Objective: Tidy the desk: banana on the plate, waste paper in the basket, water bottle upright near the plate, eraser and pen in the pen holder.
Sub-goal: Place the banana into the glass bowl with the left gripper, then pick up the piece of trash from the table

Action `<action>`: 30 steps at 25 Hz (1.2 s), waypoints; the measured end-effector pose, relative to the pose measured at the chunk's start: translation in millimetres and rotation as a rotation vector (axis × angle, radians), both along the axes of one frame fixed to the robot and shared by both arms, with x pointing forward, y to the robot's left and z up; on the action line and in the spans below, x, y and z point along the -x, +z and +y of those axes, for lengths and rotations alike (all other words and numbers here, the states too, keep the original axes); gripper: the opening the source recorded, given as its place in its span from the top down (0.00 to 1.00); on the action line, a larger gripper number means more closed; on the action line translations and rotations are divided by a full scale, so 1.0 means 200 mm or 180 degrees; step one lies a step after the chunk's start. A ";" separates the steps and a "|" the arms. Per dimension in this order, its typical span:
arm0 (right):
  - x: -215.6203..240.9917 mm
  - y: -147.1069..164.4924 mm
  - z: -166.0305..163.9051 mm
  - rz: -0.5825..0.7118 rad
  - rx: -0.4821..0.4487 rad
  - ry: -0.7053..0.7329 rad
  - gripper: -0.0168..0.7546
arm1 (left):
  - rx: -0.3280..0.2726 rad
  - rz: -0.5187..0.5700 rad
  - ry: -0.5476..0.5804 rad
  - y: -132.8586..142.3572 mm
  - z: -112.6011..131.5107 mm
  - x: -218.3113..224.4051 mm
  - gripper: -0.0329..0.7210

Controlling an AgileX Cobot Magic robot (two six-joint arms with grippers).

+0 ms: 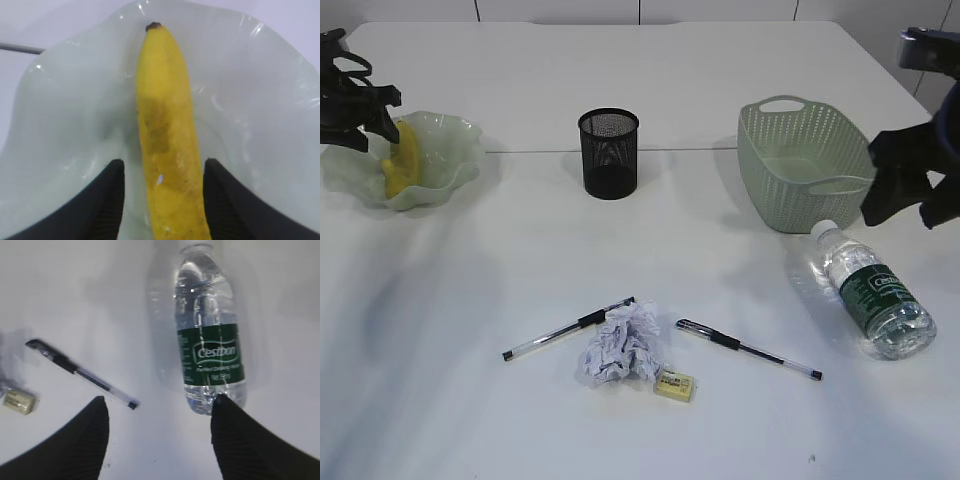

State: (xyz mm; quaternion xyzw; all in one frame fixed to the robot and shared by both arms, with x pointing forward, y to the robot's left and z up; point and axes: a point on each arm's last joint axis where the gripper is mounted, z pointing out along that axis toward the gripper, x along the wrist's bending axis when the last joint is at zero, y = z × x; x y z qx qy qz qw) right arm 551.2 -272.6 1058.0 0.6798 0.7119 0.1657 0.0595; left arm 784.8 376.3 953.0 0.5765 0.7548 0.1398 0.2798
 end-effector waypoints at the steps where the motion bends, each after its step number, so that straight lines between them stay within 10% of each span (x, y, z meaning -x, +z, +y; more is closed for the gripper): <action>1: 0.00 0.00 0.01 -0.0011 -0.0070 0.0068 0.35 | 0.0014 -0.0002 0.0002 0.00 0.00 0.00 0.48; 11: 0.06 0.01 0.16 0.0329 -0.0976 0.0769 0.35 | 0.0018 -0.0505 0.0011 0.35 0.00 0.02 0.48; 20: 0.06 -0.08 0.48 0.0477 -0.1220 0.1367 0.35 | -0.0102 -0.1196 0.0065 0.93 0.03 0.21 0.48; 30: -0.01 -0.33 0.70 0.0549 -0.1247 0.1494 0.35 | -0.0171 -0.1542 0.0062 1.28 0.02 0.43 0.48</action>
